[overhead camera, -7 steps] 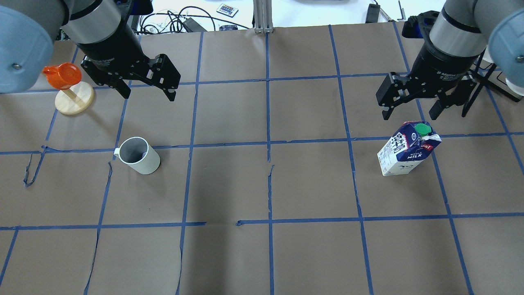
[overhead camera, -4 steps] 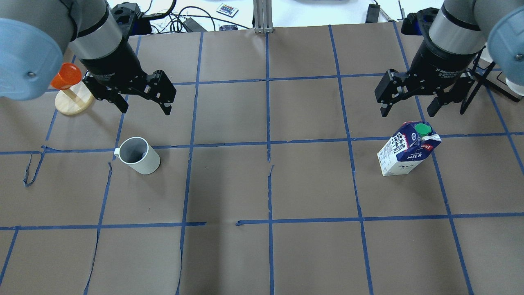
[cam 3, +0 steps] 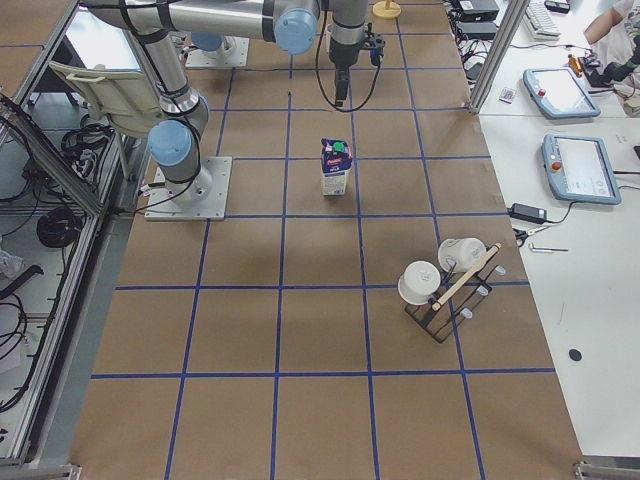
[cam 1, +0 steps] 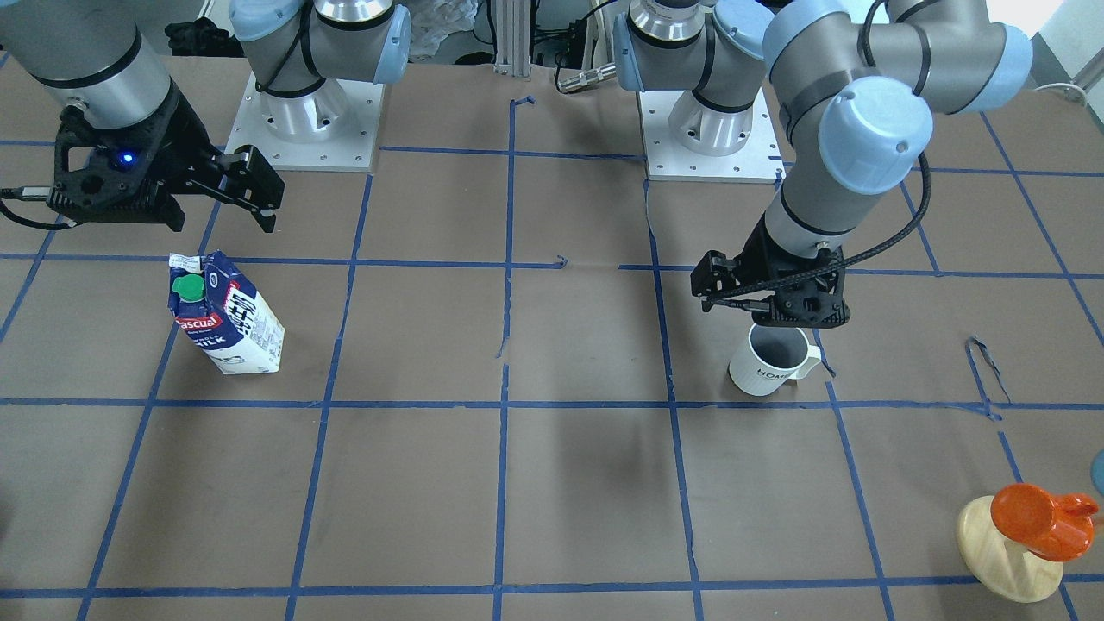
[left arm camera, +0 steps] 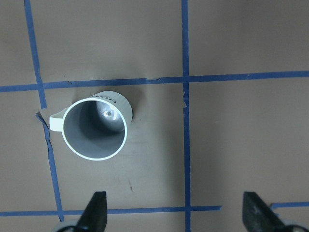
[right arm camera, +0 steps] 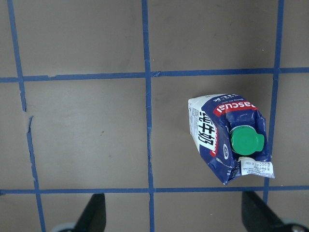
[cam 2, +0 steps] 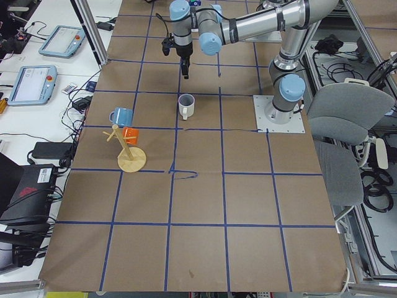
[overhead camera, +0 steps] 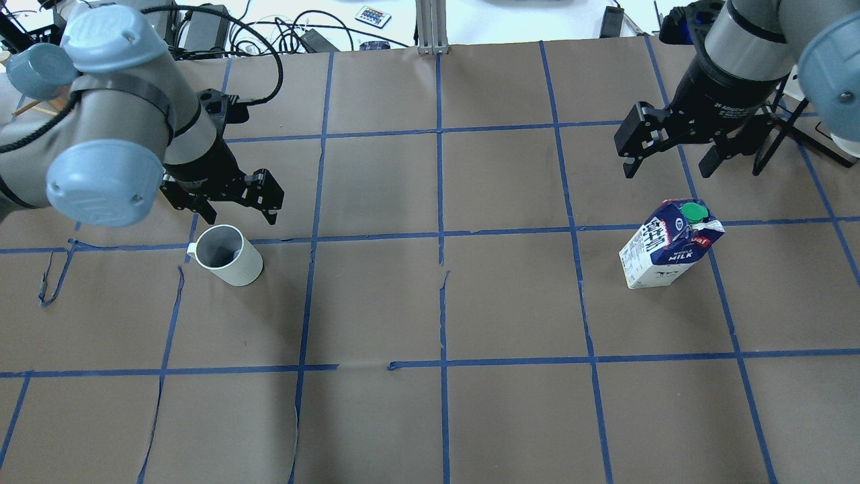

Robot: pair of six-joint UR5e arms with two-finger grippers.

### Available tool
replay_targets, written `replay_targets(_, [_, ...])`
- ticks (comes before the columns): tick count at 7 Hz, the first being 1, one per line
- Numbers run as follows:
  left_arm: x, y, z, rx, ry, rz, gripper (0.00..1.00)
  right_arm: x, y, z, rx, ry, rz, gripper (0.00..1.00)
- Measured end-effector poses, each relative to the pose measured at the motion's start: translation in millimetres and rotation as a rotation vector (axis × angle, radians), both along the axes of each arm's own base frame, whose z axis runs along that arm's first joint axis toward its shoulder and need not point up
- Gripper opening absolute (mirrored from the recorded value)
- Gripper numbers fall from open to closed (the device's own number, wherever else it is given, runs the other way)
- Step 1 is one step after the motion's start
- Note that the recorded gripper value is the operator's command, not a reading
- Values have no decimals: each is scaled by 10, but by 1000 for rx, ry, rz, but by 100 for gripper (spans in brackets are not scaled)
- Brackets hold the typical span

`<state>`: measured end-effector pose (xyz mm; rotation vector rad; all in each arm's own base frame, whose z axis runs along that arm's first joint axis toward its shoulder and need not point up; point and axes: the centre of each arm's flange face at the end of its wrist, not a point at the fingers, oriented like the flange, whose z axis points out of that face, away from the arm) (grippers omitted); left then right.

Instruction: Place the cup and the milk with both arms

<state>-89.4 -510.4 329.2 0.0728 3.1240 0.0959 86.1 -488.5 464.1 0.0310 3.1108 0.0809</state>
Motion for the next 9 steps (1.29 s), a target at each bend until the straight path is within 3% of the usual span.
replay_targets(2, [145,14,-495,-10,-48,-63,95,-12,-15,-20,0,1,-2,100])
replay_targets(3, [263,22,-636,4,-61,-60,71,-16,-33,-45,-1,1,-2,100])
replay_targets(4, [324,31,-742,18,-63,-54,55,-22,-52,-56,-8,3,-2,100])
replay_targets(5, [339,38,-820,25,-64,-52,18,-27,-65,-61,-15,4,-2,100])
replay_targets(6, [340,36,-852,24,-65,-52,0,-31,-86,-81,-17,5,-2,100])
replay_targets(9, [325,26,-855,19,-68,-50,0,-42,-127,-113,-16,7,-4,100])
